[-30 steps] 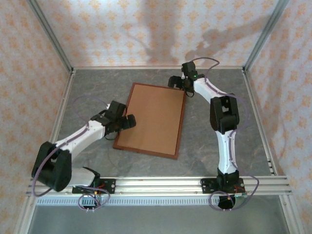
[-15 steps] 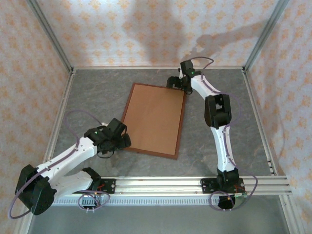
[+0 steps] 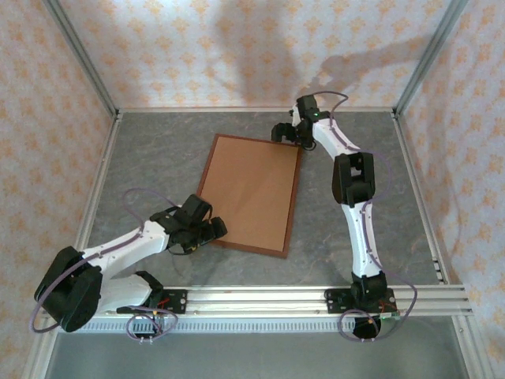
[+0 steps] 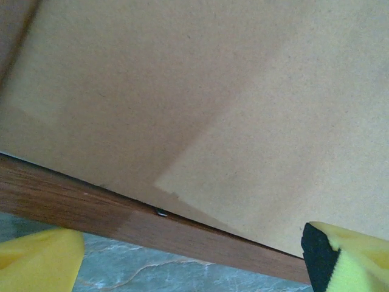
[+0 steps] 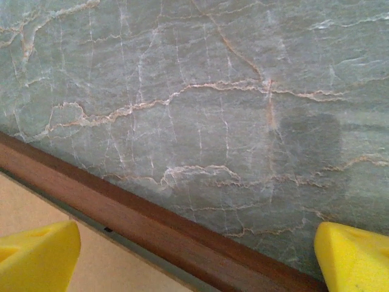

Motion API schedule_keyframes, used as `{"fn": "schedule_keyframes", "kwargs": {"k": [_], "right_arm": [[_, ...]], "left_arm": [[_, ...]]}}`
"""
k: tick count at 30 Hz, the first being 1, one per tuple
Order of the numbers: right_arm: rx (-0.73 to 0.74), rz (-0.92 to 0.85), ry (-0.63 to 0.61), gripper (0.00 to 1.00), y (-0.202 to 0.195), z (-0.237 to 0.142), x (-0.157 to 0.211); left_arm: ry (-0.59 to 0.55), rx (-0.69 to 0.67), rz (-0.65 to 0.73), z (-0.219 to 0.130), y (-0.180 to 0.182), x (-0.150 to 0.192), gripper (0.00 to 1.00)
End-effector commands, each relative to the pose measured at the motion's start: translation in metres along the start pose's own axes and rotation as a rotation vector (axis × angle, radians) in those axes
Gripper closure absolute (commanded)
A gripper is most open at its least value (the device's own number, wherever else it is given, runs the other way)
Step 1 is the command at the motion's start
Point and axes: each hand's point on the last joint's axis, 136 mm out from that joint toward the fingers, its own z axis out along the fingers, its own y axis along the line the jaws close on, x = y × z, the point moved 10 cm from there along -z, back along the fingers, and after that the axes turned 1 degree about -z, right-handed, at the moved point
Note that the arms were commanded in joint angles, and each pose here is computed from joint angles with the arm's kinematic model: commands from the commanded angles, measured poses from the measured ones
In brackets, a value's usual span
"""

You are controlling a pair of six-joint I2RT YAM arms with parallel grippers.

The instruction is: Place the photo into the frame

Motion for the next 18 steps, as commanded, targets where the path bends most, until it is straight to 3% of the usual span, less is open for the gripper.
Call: {"fn": "schedule_keyframes", "kwargs": {"k": [1,8,18], "right_arm": [[0.004,-0.008,0.045,0.02,-0.005,-0.008,0.002],[0.026,-0.027,0.045,0.03,-0.010,-0.015,-0.001],[-0.031,0.008,0.091,0.07,-0.023,-0.029,0.005]], "left_arm": [[-0.003,0.059,-0.011,0.007,-0.006,0.000,0.10],[0.014,0.024,-0.025,0.016,0.001,0.003,0.10],[-0.079,0.136,-0.039,0.018,-0.017,-0.016,0.10]]}}
